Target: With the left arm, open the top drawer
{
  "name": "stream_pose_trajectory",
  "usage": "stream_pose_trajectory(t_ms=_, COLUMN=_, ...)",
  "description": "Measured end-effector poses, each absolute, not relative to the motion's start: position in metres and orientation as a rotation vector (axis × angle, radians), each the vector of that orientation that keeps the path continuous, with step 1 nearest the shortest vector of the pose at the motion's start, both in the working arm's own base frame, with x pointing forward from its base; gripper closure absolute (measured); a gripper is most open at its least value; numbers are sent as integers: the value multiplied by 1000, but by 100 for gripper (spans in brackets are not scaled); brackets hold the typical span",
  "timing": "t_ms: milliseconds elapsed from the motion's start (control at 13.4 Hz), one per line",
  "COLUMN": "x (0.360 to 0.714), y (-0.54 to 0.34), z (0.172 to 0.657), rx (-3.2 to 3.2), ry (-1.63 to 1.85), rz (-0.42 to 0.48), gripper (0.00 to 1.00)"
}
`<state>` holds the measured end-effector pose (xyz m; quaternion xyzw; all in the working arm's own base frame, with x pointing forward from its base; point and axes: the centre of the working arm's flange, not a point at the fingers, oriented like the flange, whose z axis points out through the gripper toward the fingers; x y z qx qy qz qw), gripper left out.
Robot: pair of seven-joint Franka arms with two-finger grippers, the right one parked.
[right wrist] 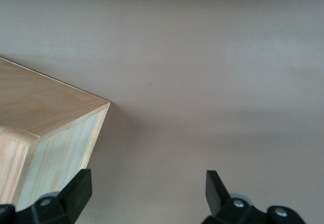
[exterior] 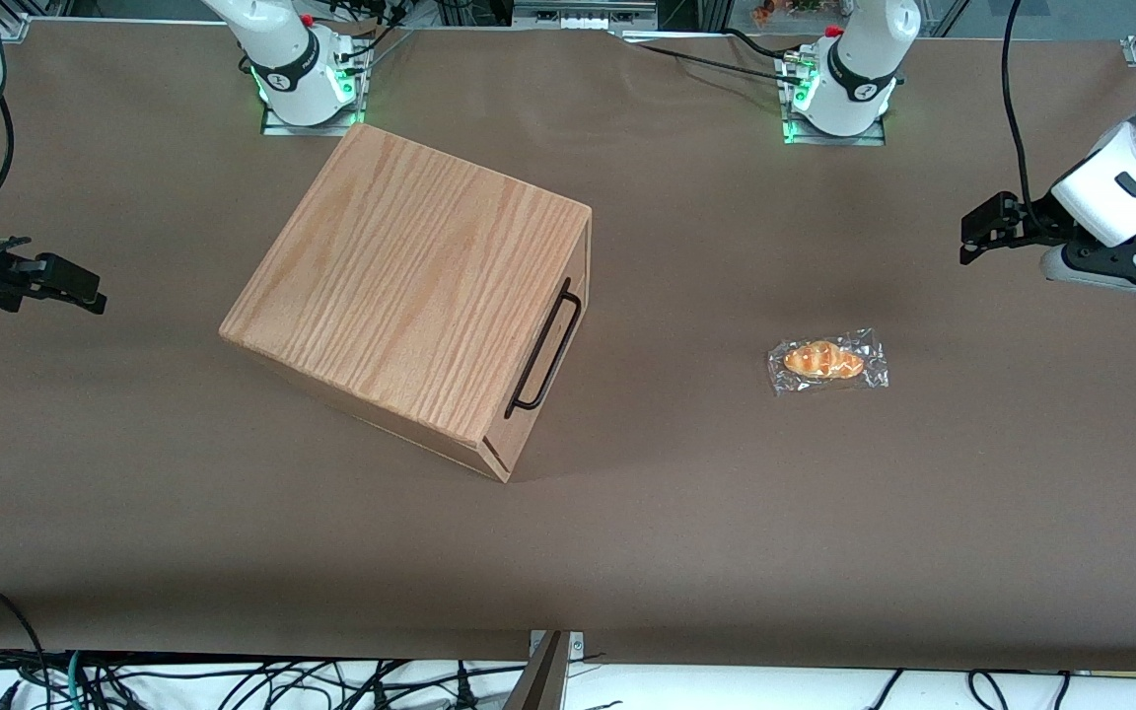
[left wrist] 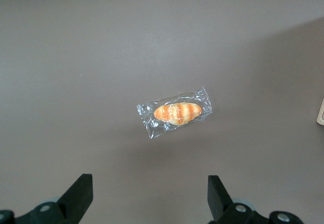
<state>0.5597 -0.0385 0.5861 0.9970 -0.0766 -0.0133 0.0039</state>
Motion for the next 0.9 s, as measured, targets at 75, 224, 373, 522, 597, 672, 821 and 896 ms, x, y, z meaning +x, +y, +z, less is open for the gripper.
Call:
stream_pose_trajectory(t_ms=75, x=560, y=-39, z=586, rx=3124, ry=-240, rz=-42, gripper=0)
stream_pose_trajectory(t_ms=224, x=560, y=-38, z=585, rx=3124, ry=-239, rz=-43, gripper=0)
stream_pose_trajectory(t_ms=373, x=560, y=-38, z=585, rx=3124, ry=-238, rz=-44, gripper=0)
stream_pose_trajectory(t_ms=522, x=560, y=-38, z=585, rx=3124, ry=-235, rz=-45, gripper=0)
stream_pose_trajectory(t_ms=597, x=560, y=-38, z=585, rx=3125, ry=-235, rz=-45, gripper=0)
stream_pose_trajectory(t_ms=672, x=560, y=-38, z=585, rx=3124, ry=-234, rz=-48, gripper=0)
stream_pose_trajectory(t_ms=821, x=560, y=-38, z=583, rx=3124, ry=-234, rz=-63, gripper=0)
stream_pose_trajectory(t_ms=896, x=560, y=-38, z=582, rx=3124, ry=-234, rz=-66, gripper=0)
